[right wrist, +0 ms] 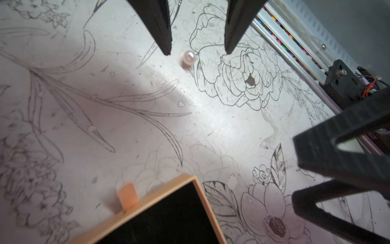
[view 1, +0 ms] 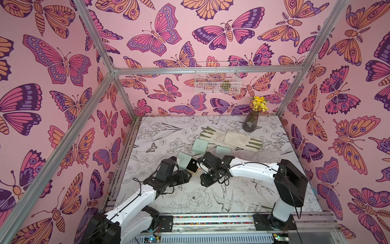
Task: Place the earrings into the drawer-style jewelry box
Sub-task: Adjust the earring at the center of the board.
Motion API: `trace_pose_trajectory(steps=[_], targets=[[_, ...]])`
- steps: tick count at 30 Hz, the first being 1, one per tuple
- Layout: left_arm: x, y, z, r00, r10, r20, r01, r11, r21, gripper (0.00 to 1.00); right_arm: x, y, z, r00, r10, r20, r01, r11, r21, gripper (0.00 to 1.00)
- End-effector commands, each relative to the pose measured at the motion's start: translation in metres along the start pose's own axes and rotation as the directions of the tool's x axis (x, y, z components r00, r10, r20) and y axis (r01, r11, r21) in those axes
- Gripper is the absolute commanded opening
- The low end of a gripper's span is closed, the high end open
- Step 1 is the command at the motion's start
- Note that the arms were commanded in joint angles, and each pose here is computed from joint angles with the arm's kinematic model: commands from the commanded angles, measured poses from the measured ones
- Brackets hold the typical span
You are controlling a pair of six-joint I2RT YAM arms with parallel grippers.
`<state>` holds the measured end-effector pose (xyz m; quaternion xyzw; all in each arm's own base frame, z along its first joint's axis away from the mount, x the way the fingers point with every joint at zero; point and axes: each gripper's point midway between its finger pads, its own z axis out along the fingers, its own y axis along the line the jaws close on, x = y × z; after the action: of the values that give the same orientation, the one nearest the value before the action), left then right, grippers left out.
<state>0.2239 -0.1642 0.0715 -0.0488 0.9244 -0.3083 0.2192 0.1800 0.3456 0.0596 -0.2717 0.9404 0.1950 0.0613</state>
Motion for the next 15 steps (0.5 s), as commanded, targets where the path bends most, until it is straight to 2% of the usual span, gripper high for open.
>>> trace_pose_trajectory(steps=[1,6,12,15], targets=[[-0.005,-0.007,0.003,1.000,0.029,0.010,-0.029,0.999,0.024,0.73,0.018,-0.001,0.007,0.998,0.045,-0.048,-0.046,0.999,-0.015,0.44],[-0.003,-0.005,0.004,1.000,-0.003,0.022,0.002,0.999,0.039,0.72,0.017,0.002,0.010,0.996,-0.050,-0.080,0.050,0.999,-0.007,0.42],[-0.002,0.001,-0.001,0.998,-0.024,0.058,0.022,0.999,0.038,0.73,0.019,-0.024,0.015,0.991,-0.077,-0.105,0.091,0.988,0.129,0.25],[-0.002,0.003,-0.002,0.997,-0.034,0.066,0.032,0.999,0.035,0.73,0.021,-0.021,0.021,0.989,-0.091,-0.119,0.104,0.988,0.115,0.24]])
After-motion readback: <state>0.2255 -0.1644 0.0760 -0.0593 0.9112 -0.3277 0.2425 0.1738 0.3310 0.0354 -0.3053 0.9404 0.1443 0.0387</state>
